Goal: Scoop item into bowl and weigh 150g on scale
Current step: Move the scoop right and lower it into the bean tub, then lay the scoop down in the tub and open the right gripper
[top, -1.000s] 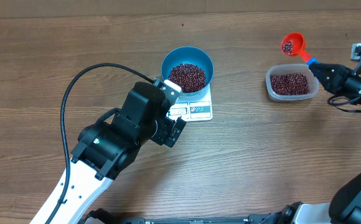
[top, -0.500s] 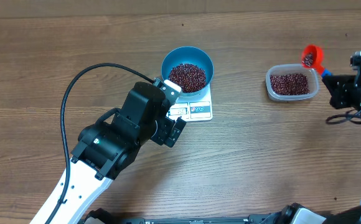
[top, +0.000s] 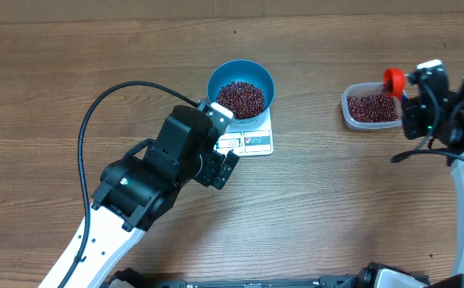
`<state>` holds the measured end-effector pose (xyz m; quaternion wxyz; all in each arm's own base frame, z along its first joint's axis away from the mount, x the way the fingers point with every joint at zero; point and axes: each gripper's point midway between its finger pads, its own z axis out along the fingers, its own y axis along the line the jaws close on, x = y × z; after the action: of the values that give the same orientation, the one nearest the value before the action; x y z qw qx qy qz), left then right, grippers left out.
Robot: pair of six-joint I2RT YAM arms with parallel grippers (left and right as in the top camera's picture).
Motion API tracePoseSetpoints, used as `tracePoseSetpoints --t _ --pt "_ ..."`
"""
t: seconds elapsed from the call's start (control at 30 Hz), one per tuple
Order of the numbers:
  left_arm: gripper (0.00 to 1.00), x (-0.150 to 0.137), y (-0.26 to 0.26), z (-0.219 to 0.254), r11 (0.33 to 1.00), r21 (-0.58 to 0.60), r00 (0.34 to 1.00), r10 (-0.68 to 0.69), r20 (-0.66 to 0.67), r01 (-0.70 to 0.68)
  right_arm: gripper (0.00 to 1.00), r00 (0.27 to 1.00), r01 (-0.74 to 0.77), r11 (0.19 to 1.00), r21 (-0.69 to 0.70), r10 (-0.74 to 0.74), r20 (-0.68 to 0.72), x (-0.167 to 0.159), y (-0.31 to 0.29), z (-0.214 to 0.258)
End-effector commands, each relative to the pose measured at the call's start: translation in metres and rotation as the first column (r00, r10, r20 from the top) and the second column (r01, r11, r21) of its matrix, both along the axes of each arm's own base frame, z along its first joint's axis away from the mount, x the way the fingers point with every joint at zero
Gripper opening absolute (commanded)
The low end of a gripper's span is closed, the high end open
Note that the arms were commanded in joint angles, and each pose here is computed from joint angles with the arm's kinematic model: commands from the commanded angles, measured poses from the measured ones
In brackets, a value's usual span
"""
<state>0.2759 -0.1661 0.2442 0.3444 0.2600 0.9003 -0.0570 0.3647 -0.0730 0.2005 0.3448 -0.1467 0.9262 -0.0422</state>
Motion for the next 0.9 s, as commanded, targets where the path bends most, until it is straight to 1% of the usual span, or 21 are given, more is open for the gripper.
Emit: tracePoseSetpoints --t 0.0,0.1,0.17,0.27,0.33,0.43,0.5,0.67,0.73,0.8,0.87 --pt "1.0 0.0 -0.001 -0.003 1.0 0.005 1.0 -0.015 -0.006 0.015 0.04 0.998 0.064 0.988 -0.143 -0.066 -0.009 -0.001 -0.014 0.006" --pt "1.0 0.0 -0.001 -0.002 1.0 0.004 1.0 -0.016 -0.006 0.016 0.04 0.997 0.08 0.986 -0.143 -0.082 -0.009 -0.001 -0.014 0.006" --pt "1.0 0.0 -0.001 -0.002 1.0 0.004 1.0 -0.015 -0.006 0.015 0.04 0.992 0.123 0.987 -0.106 -0.123 0.006 0.001 -0.014 0.007" --pt "1.0 0.0 -0.001 -0.003 1.0 0.004 1.0 -0.016 -0.006 0.016 0.04 0.963 0.266 0.963 0.038 -0.267 0.024 0.004 -0.015 0.01" --pt "1.0 0.0 -0.001 -0.002 1.0 0.004 1.0 -0.016 -0.006 0.016 0.04 0.94 0.338 0.929 0.15 -0.34 -0.013 0.003 -0.011 0.005" --pt "0.99 0.0 -0.001 -0.003 1.0 0.005 1.0 -0.015 -0.006 0.015 0.04 0.928 0.371 0.888 0.271 -0.36 -0.092 0.002 0.001 -0.008" --pt "1.0 0.0 -0.001 -0.002 1.0 0.004 1.0 -0.015 -0.006 0.015 0.04 0.927 0.375 0.876 0.303 -0.348 -0.142 0.003 0.008 -0.02" --pt "1.0 0.0 -0.001 -0.002 1.0 0.004 1.0 -0.015 -0.006 0.015 0.04 0.916 0.387 0.876 0.289 -0.33 -0.227 0.009 0.007 -0.052" --pt "0.99 0.0 -0.001 -0.002 1.0 0.004 1.0 -0.015 -0.006 0.015 0.04 0.935 0.332 0.908 0.255 -0.28 -0.22 0.009 0.007 -0.056" --pt "1.0 0.0 -0.001 -0.003 1.0 0.004 1.0 -0.016 -0.006 0.016 0.04 0.957 0.25 0.948 0.197 -0.21 -0.201 0.007 0.007 -0.055" --pt "1.0 0.0 -0.001 -0.002 1.0 0.004 1.0 -0.016 -0.006 0.016 0.04 0.966 0.208 0.972 0.114 -0.185 -0.182 0.006 0.001 -0.052"
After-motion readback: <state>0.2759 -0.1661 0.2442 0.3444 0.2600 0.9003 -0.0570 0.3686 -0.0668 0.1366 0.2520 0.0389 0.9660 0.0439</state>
